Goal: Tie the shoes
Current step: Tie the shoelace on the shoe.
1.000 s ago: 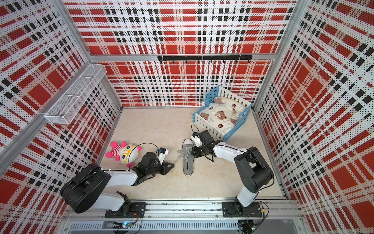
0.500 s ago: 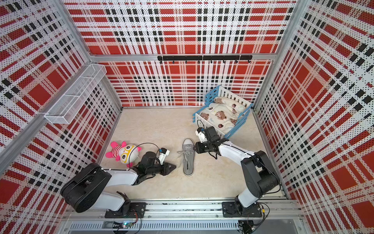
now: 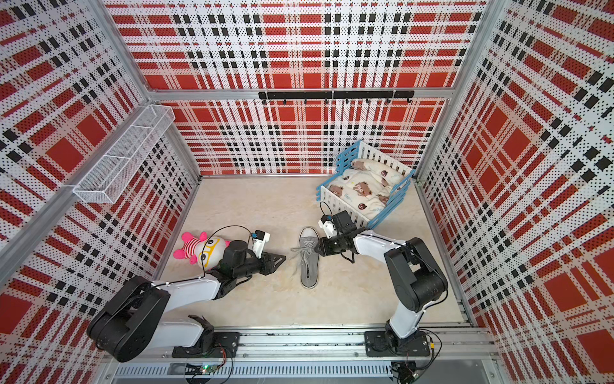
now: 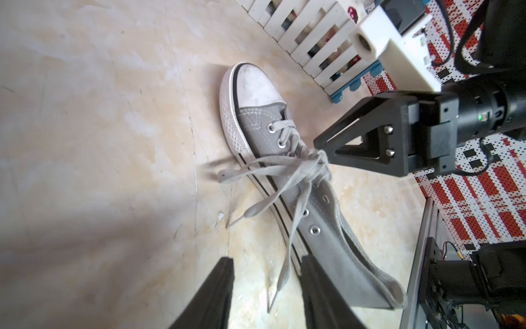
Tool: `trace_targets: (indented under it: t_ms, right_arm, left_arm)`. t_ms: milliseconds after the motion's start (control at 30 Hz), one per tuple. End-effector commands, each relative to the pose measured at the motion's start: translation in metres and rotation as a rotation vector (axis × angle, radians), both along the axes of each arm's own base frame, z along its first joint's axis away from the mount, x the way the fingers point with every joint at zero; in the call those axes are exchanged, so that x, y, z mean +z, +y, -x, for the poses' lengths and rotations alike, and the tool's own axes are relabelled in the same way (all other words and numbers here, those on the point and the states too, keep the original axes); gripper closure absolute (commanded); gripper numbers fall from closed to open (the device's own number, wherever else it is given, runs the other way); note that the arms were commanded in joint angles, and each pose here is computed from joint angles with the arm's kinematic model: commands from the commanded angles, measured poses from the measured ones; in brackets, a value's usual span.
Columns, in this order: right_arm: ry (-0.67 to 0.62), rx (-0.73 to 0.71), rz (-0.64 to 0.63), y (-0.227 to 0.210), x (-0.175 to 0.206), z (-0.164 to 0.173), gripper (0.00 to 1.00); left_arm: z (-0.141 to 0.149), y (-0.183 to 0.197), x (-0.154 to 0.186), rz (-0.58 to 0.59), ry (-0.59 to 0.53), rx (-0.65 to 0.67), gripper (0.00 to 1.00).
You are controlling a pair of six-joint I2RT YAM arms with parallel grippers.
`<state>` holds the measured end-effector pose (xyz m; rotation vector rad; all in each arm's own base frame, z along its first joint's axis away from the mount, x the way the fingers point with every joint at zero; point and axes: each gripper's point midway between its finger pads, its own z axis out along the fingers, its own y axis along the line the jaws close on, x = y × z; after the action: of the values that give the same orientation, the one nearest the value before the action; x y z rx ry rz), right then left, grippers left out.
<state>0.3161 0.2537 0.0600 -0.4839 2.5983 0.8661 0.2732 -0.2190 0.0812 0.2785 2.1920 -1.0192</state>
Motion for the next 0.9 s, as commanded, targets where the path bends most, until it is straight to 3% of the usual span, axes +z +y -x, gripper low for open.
trace_targets:
  t_ms: [0, 667, 867]
  right_arm:
    - [-0.022, 0.036, -0.016, 0.012, 0.007, -0.004, 0.67]
    - [-0.003, 0.067, 0.024, 0.014, -0.004, 0.008, 0.7]
    - [-0.012, 0.068, 0.067, 0.013, -0.009, 0.009, 0.75]
  left_arm:
    - [-0.011, -0.002, 0.006, 0.0, -0.03, -0.001, 0.56]
    - [-0.021, -0.007, 0.008, -0.001, -0.031, -0.002, 0.57]
    - [-0.024, -0.006, 0.008, -0.005, -0.029, 0.01, 0.57]
